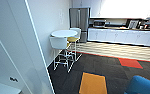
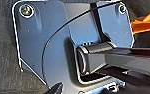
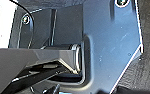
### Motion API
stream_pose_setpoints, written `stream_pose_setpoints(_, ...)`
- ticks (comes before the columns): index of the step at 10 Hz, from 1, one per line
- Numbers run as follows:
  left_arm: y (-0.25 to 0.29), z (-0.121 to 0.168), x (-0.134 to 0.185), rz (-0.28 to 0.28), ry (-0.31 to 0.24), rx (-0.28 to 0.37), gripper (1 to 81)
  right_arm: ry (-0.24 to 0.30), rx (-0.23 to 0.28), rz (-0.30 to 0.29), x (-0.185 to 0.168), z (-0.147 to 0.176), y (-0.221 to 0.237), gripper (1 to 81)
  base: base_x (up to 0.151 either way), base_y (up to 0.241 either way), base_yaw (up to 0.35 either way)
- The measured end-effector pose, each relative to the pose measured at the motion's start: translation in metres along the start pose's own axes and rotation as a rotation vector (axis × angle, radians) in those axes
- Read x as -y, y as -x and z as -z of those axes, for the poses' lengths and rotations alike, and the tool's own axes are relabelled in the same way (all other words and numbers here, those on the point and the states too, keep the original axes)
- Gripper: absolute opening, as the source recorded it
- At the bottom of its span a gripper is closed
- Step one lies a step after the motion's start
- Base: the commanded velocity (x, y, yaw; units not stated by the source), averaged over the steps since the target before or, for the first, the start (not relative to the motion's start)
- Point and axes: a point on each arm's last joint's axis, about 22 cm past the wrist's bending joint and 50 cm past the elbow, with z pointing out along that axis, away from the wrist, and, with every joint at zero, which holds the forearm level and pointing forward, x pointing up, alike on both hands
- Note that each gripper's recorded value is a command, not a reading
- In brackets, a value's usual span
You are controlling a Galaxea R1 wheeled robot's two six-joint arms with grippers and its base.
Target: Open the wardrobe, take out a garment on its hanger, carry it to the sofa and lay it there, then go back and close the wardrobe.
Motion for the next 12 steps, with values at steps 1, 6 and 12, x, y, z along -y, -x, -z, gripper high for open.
stream_pose_setpoints(1,-0.0010,0.0001,0.0002,-0.001,-0.001,0.000,81.1,0.000,-0.003,0.000,0.0000,0.0000,-0.0007,81.1,0.000,0.000,0.244)
stream_pose_setpoints(6,-0.0028,-0.0001,-0.0004,-0.001,0.001,-0.005,81.1,0.004,0.001,0.000,-0.0022,0.0005,0.0012,81.1,0.000,0.000,0.244)
stream_pose_setpoints(12,-0.0013,-0.0021,-0.0038,0.000,0.001,-0.003,81.1,0.006,0.001,0.000,-0.0028,0.0005,0.0008,81.1,0.000,0.000,0.245)
